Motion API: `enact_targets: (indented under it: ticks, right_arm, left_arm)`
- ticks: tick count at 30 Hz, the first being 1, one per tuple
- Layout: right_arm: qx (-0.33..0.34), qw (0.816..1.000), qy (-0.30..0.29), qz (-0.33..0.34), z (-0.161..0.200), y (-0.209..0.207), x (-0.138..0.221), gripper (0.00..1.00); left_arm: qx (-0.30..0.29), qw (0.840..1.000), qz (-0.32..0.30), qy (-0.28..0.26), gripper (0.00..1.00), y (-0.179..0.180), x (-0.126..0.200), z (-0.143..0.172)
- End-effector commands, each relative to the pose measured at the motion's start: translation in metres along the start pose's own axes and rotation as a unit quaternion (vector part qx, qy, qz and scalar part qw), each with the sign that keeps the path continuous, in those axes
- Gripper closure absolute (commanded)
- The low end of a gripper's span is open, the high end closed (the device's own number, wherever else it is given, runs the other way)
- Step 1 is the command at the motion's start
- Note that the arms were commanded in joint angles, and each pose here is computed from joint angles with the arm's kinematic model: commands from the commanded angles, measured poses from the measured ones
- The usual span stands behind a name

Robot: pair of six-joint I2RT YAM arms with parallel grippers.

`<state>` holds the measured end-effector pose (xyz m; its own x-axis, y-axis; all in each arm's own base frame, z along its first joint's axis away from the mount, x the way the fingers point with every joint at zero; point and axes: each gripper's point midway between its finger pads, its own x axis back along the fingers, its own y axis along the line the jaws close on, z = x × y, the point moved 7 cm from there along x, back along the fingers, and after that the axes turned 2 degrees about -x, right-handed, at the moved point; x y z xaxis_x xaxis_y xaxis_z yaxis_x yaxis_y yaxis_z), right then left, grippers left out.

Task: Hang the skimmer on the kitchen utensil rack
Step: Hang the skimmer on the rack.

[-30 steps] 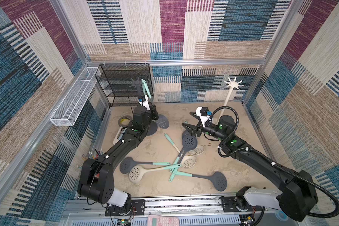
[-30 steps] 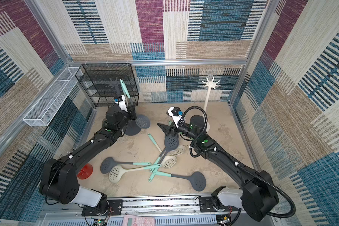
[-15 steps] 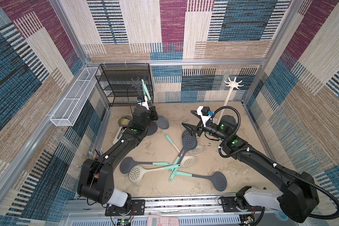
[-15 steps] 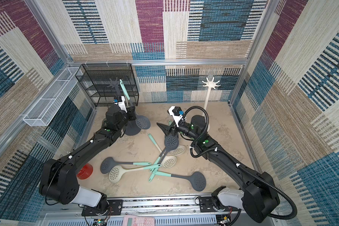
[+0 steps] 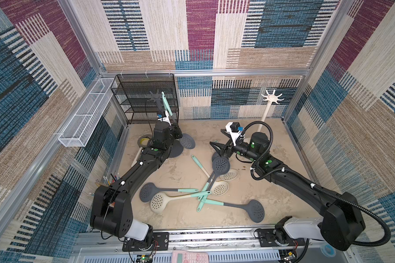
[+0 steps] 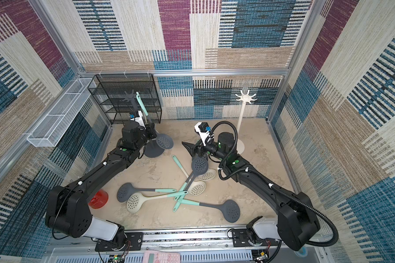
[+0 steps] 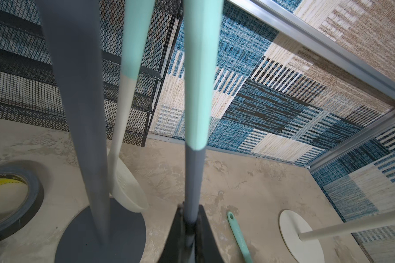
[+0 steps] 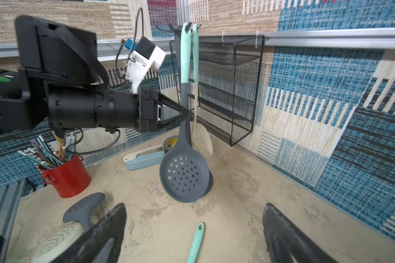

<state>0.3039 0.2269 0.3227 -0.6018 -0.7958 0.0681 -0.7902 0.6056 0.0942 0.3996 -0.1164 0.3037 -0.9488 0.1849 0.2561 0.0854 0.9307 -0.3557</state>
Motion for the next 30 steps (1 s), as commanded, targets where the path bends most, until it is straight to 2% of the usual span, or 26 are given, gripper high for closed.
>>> enact_targets:
  ticks: [1, 6, 10, 17, 21, 30]
  right_arm:
    - [-0.036, 0.999, 0.023, 0.025, 0.008, -0.007, -0.005, 0.06]
    - [-0.073, 0.994, 0.063, 0.052, 0.029, -0.015, -0.01, 0.07]
    - [-0.098, 0.988, 0.095, 0.065, 0.048, -0.018, -0.01, 0.07]
    - [-0.105, 0.982, 0.141, 0.061, 0.074, -0.016, -0.009, 0.09]
    - [-0.084, 0.98, 0.174, 0.048, 0.09, -0.005, -0.019, 0.11]
    - [-0.063, 0.971, 0.231, 0.016, 0.121, 0.025, -0.039, 0.13]
  left_arm:
    - [0.014, 0.999, -0.028, 0.029, 0.83, 0.009, 0.006, 0.006]
    - [-0.002, 0.998, -0.025, 0.05, 0.68, 0.01, 0.019, 0.006]
    - [-0.013, 0.997, -0.016, 0.068, 0.59, 0.011, 0.033, 0.012]
    - [-0.016, 0.992, -0.01, 0.127, 0.56, 0.018, 0.056, 0.031]
    - [-0.013, 0.986, -0.006, 0.169, 0.56, 0.022, 0.067, 0.046]
    - [-0.011, 0.963, 0.003, 0.269, 0.54, 0.03, 0.093, 0.083]
